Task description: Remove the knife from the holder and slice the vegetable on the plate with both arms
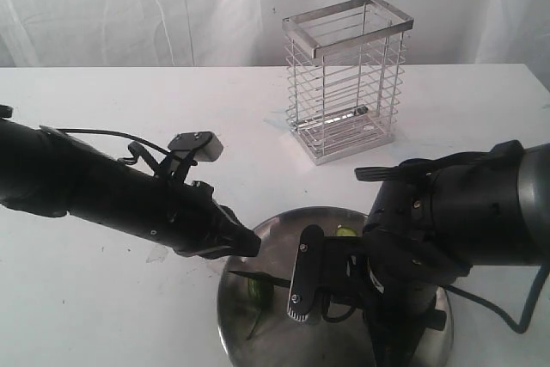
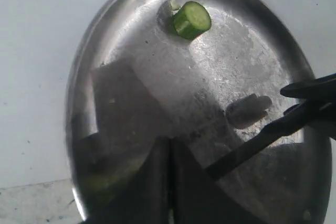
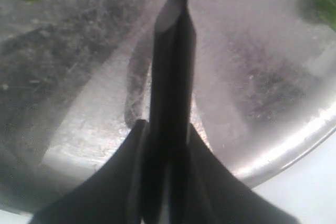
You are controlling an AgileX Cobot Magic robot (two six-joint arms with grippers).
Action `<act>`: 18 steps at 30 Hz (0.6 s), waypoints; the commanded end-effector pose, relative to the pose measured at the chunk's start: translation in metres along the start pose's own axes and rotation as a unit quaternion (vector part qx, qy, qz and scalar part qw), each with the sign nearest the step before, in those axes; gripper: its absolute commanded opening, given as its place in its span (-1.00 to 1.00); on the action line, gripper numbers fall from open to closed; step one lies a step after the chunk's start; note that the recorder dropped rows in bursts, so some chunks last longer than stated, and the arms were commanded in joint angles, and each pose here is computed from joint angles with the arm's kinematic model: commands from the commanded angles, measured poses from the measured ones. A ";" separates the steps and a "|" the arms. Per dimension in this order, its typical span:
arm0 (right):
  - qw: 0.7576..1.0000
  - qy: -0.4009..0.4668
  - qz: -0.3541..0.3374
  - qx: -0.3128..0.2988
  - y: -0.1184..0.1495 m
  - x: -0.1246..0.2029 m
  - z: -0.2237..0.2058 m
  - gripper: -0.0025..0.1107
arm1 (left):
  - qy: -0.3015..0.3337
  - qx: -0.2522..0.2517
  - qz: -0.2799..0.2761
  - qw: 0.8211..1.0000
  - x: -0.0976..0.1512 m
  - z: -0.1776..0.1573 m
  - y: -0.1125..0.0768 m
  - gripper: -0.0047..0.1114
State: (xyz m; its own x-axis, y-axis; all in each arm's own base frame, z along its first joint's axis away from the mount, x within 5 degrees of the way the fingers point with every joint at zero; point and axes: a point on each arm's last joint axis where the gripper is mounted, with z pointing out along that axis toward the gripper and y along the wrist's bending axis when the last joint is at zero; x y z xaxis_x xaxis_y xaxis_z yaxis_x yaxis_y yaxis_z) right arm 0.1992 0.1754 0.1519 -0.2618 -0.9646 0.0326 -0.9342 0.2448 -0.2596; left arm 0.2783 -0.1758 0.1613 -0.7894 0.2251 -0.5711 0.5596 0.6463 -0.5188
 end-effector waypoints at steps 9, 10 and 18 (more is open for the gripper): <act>1.000 -0.006 -0.004 0.002 -0.001 -0.002 -0.001 -0.96 | 0.009 0.050 -0.004 0.999 0.002 0.002 -0.006 -0.92; 1.000 -0.006 -0.004 0.002 -0.001 -0.002 -0.001 -0.96 | 0.011 0.050 -0.005 0.999 0.003 0.003 -0.005 -0.92; 1.000 -0.006 -0.004 0.002 -0.001 -0.002 -0.001 -0.96 | 0.025 0.061 -0.012 0.998 0.008 0.009 -0.003 -0.92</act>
State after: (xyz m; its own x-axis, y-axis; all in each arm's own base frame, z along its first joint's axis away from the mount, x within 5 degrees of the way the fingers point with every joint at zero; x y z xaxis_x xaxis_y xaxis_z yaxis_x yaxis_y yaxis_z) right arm 0.1994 0.1758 0.1519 -0.2608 -0.9650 0.0287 -0.9340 0.2447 -0.2605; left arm 0.2732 -0.1817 0.1512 -0.8128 0.2505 -0.5259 0.5612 0.5786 -0.5918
